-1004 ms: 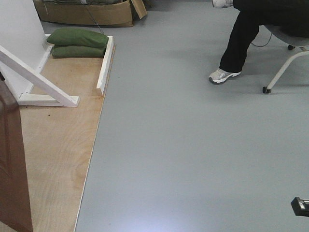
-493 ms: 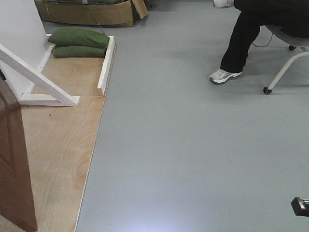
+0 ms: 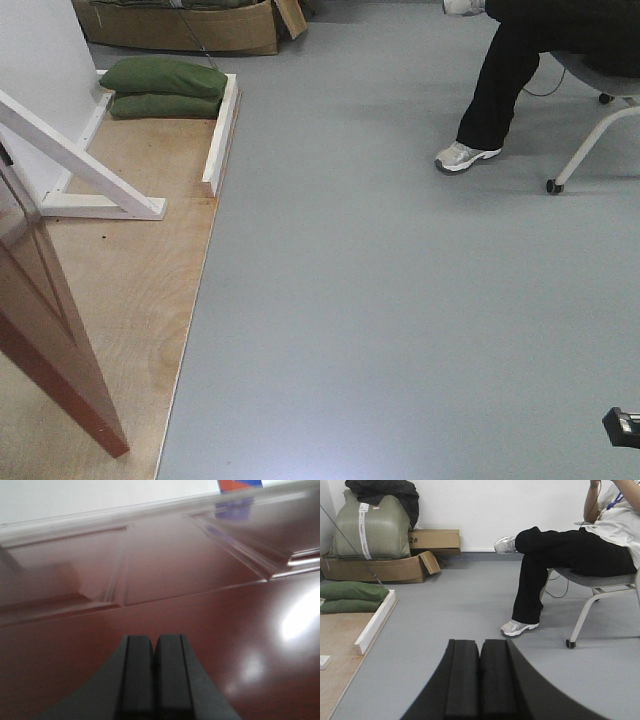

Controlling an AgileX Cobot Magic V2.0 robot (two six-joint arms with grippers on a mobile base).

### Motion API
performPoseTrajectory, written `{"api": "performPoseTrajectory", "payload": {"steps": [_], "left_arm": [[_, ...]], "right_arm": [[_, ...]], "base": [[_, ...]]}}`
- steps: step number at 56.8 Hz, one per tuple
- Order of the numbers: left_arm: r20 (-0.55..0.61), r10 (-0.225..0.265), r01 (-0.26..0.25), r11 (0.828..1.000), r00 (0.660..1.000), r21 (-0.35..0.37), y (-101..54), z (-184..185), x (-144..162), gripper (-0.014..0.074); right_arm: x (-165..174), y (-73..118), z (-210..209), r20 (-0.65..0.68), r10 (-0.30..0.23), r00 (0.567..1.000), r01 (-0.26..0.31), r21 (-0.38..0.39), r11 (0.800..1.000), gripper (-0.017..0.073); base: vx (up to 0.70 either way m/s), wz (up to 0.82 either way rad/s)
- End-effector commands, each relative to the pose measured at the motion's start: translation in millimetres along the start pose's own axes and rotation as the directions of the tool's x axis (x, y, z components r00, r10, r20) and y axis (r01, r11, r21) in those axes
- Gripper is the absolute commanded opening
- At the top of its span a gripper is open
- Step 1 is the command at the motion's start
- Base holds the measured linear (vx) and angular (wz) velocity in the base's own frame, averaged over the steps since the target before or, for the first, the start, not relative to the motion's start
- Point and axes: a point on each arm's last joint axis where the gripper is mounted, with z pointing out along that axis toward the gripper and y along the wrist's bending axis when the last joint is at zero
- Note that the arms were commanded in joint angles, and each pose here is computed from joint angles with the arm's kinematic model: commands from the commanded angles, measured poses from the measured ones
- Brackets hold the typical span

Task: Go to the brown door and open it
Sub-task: 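Push the brown door with the left gripper to swing it open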

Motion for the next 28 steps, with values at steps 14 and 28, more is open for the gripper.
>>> {"api": "performPoseTrajectory", "payload": {"steps": [14, 28], "left_arm": [[-0.033, 0.250, -0.235, 0.941, 0.968, 0.244, -30.6, -5, 35, -0.0006], [-0.052, 0.405, -0.377, 0.884, 0.913, 0.276, -30.7, -5, 57, -0.0006]], "right_arm": [[-6, -0.4, 0, 0.079, -0.010, 0.997, 0.010, 0.005, 1.000, 0.0000], [-6, -0.4, 0, 0.079, -0.010, 0.997, 0.010, 0.005, 1.000, 0.0000]], "base": [[0.00, 0.00], [0.00, 0.00]]}}
